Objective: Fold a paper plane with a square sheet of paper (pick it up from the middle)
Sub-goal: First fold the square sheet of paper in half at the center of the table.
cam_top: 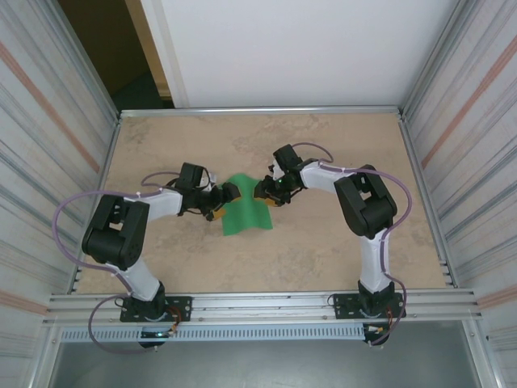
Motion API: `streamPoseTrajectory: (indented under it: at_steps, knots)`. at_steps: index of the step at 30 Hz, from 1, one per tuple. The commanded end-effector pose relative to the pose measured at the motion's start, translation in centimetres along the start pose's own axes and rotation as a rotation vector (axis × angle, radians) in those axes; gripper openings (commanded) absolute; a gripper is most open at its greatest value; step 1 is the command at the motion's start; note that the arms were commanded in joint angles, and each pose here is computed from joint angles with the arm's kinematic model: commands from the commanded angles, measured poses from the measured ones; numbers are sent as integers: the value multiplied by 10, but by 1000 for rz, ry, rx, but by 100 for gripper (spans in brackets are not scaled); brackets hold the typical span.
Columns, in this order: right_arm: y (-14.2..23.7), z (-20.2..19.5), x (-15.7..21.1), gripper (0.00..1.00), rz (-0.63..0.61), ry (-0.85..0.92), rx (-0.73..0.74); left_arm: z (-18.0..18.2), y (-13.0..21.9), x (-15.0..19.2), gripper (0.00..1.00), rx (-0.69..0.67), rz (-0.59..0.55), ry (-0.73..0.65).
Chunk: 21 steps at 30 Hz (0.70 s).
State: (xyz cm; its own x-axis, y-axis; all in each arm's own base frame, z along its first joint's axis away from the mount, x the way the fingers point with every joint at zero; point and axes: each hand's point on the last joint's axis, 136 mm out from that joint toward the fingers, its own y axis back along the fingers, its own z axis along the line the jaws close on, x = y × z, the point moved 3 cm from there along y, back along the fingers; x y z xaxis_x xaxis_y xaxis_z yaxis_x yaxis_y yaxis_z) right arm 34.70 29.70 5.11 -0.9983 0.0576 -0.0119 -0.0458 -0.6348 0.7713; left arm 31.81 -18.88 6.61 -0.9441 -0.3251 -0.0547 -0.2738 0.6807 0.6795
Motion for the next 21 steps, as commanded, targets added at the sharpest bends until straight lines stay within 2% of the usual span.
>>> streamPoseTrajectory:
  at_steps: [1, 7, 15, 21]
  knots:
    - [-16, -4, 8, 45, 44, -36, 13, 35, -12, 11, 91, -82, 20, 42]
    - [-24, 9, 11, 45, 62, -16, -14, 30, -10, 11, 91, -102, 29, 20]
    - [-31, 20, 12, 44, 71, -24, -63, 31, -9, 17, 89, -271, 67, -45]
    - [-33, 16, 12, 42, 66, -55, -69, 35, -9, 19, 81, -365, 79, -59]
